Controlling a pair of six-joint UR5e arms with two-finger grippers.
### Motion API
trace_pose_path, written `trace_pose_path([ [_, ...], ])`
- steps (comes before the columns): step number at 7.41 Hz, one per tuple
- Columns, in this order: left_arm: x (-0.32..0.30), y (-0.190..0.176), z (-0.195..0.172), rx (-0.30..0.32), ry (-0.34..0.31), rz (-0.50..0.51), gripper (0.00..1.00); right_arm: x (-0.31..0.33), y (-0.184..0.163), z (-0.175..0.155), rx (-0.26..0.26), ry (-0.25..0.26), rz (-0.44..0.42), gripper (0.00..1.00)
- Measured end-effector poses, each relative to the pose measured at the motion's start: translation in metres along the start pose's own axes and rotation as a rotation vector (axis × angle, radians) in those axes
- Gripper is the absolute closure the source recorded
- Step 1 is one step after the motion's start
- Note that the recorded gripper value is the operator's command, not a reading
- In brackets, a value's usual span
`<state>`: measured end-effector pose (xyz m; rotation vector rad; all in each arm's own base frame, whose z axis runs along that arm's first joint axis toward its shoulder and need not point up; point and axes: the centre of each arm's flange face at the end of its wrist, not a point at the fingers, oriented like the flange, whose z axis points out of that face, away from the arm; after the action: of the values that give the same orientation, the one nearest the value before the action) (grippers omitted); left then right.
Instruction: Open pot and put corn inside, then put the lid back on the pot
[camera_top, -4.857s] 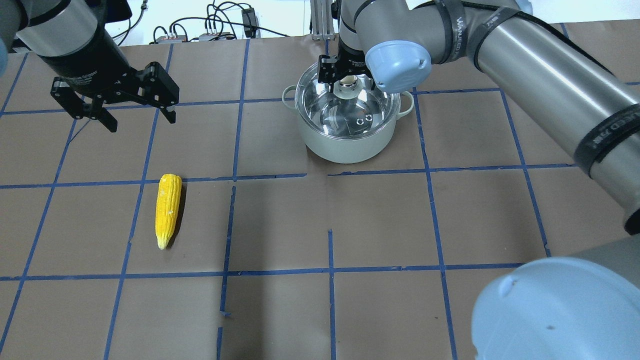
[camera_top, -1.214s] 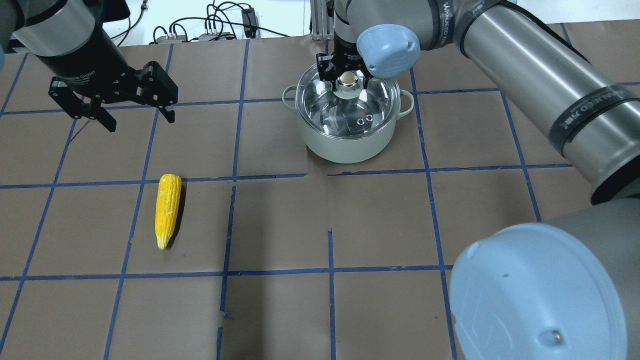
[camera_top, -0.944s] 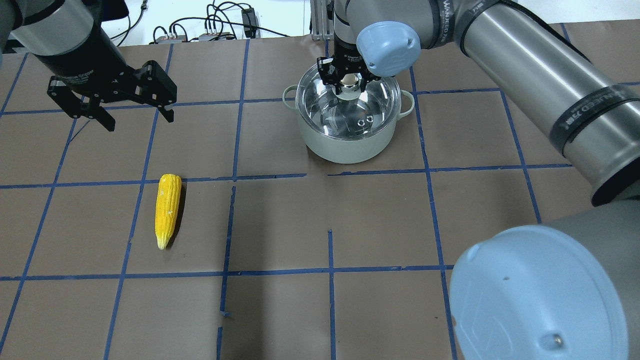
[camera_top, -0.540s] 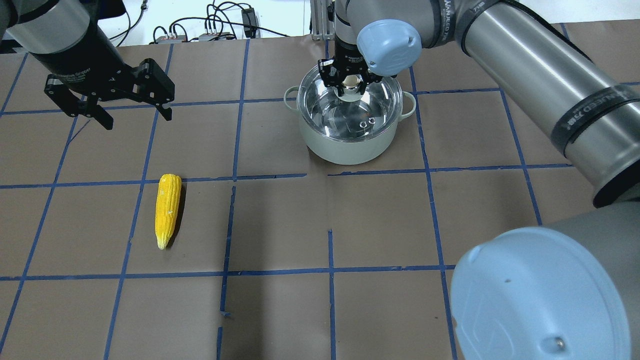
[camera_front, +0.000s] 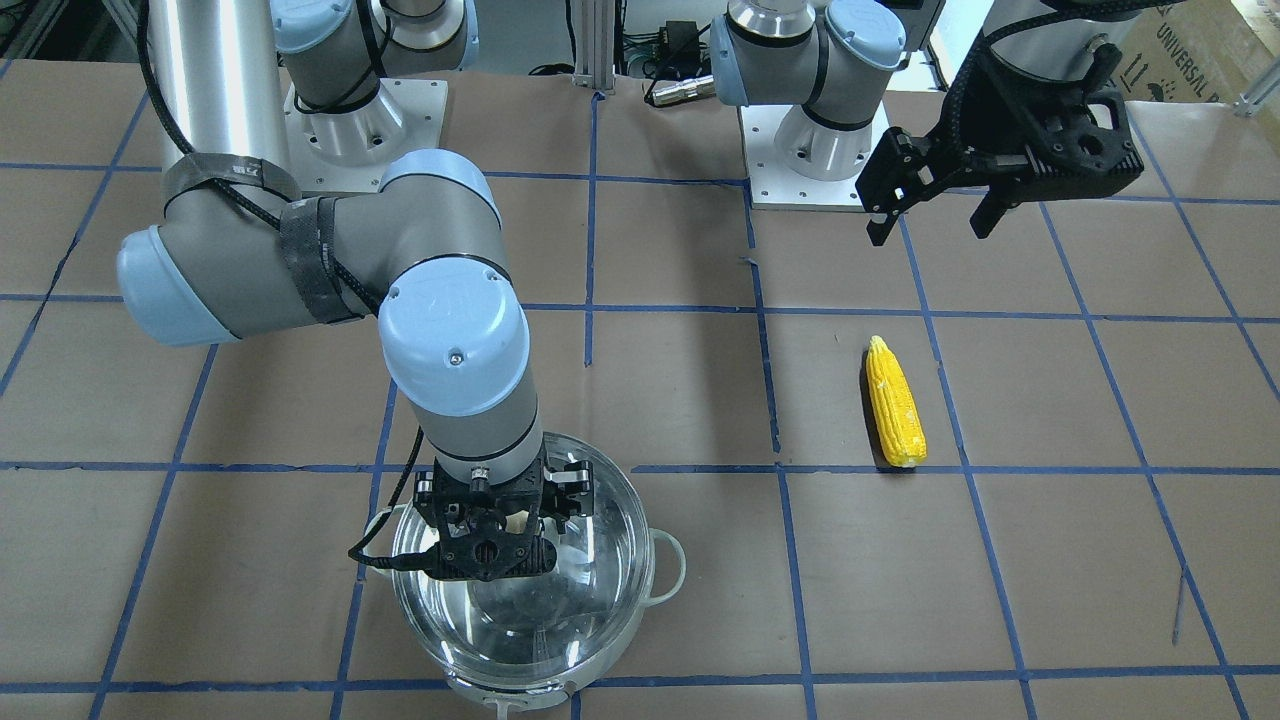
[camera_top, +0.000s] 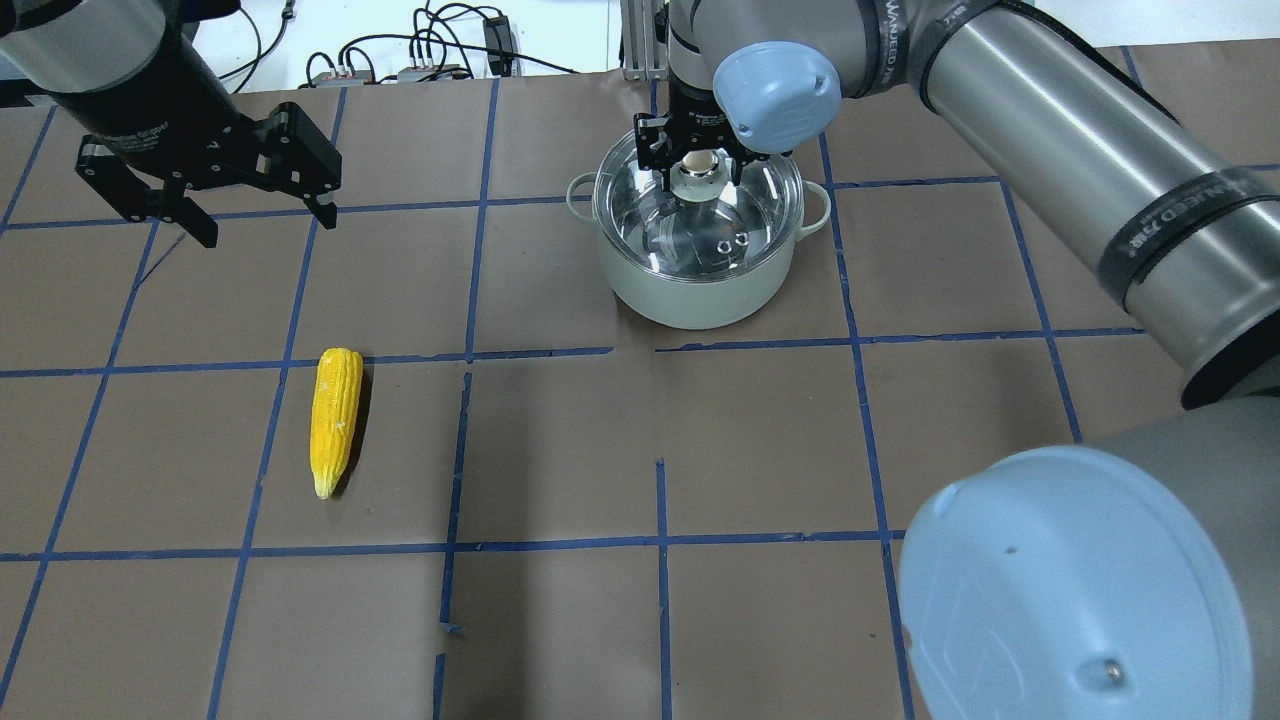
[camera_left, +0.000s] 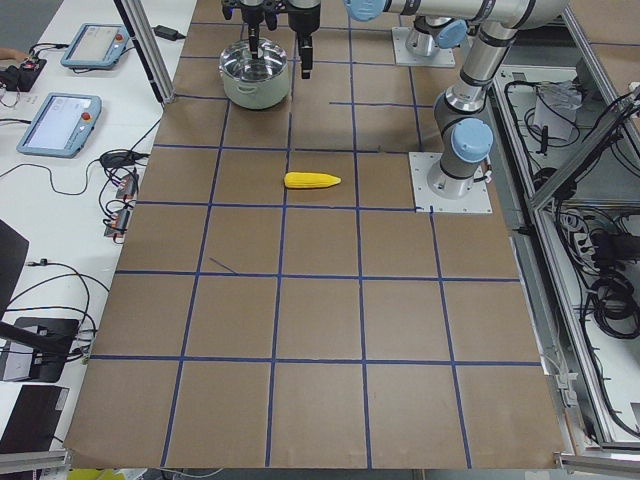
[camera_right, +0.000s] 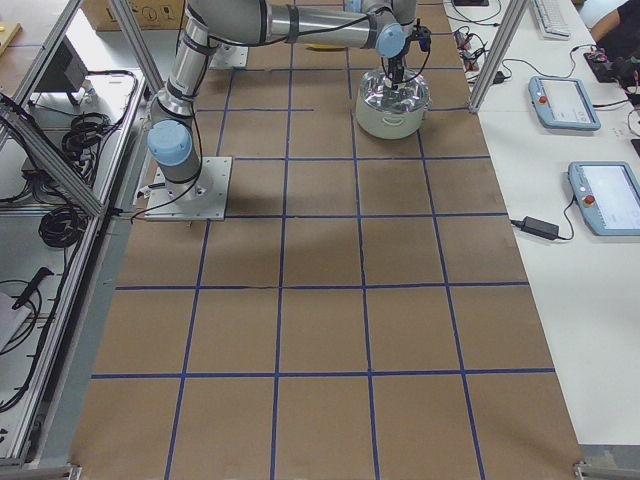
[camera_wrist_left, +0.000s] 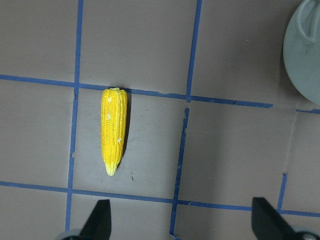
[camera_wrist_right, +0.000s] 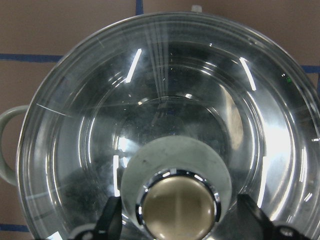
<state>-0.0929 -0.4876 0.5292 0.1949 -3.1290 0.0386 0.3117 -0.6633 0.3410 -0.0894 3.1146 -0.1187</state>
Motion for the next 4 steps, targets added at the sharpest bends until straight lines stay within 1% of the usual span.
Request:
trace_pose_path([
  [3, 0.0, 0.0, 0.0, 0.0, 0.004, -0.001, 0.0, -0.001, -0.009, -0.018, 0.03, -0.005, 0.0, 0.15],
  [4, 0.0, 0.0, 0.0, 0.0, 0.004, -0.001, 0.0, -0.001, -0.011, -0.019, 0.031, -0.005, 0.0, 0.16],
])
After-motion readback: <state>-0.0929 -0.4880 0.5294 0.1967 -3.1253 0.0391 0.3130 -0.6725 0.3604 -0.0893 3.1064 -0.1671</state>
